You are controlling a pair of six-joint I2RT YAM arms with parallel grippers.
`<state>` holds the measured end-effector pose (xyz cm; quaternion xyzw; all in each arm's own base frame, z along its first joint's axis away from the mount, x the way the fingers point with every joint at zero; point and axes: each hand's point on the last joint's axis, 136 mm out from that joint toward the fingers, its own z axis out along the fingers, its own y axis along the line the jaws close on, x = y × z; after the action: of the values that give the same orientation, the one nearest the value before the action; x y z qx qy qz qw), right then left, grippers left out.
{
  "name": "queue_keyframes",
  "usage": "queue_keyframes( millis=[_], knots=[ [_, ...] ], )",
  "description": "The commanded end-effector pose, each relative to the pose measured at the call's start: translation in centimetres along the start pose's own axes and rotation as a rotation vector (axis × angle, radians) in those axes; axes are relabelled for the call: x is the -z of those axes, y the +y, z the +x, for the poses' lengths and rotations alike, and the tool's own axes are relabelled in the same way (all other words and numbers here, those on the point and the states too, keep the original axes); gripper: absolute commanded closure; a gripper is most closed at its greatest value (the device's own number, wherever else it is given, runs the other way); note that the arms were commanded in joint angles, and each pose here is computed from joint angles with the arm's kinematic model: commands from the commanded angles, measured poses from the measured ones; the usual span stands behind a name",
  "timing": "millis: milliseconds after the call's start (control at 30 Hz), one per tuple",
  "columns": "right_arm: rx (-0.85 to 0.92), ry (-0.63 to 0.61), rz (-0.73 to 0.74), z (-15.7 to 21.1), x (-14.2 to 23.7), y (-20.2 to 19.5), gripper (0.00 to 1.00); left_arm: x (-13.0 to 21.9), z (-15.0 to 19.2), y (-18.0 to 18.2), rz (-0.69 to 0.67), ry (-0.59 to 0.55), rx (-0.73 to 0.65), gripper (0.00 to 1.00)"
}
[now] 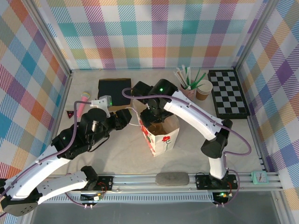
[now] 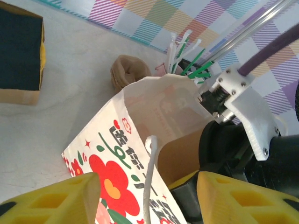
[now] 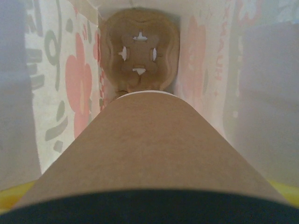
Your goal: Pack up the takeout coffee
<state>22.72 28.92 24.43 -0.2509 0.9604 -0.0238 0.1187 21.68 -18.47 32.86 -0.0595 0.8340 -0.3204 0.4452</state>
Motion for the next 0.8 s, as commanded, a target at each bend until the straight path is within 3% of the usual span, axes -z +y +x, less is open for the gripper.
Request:
queue_keyframes(
  millis=[0,600,700,767],
  knots=[
    [-0.016,0.053,0.002,2.2,0.8,-0.7,0.54,0.2,-0.6,-0.4,0.006,-0.023,-0.021,0.50],
    [-0.070,0.059,-0.032,3.1,-0.8,1.2,0.53,-0.9,0.1,-0.7,0.016,-0.001,-0.006,0.78],
    [-0.087,0.056,-0.033,3.2,-1.1,1.2,0.53,-0.6,0.1,-0.6,0.016,0.000,-0.007,0.77],
    [-0.095,0.053,-0.040,3.3,-1.2,1.3,0.53,-0.5,-0.1,-0.3,-0.003,-0.008,-0.013,0.67]
  ],
)
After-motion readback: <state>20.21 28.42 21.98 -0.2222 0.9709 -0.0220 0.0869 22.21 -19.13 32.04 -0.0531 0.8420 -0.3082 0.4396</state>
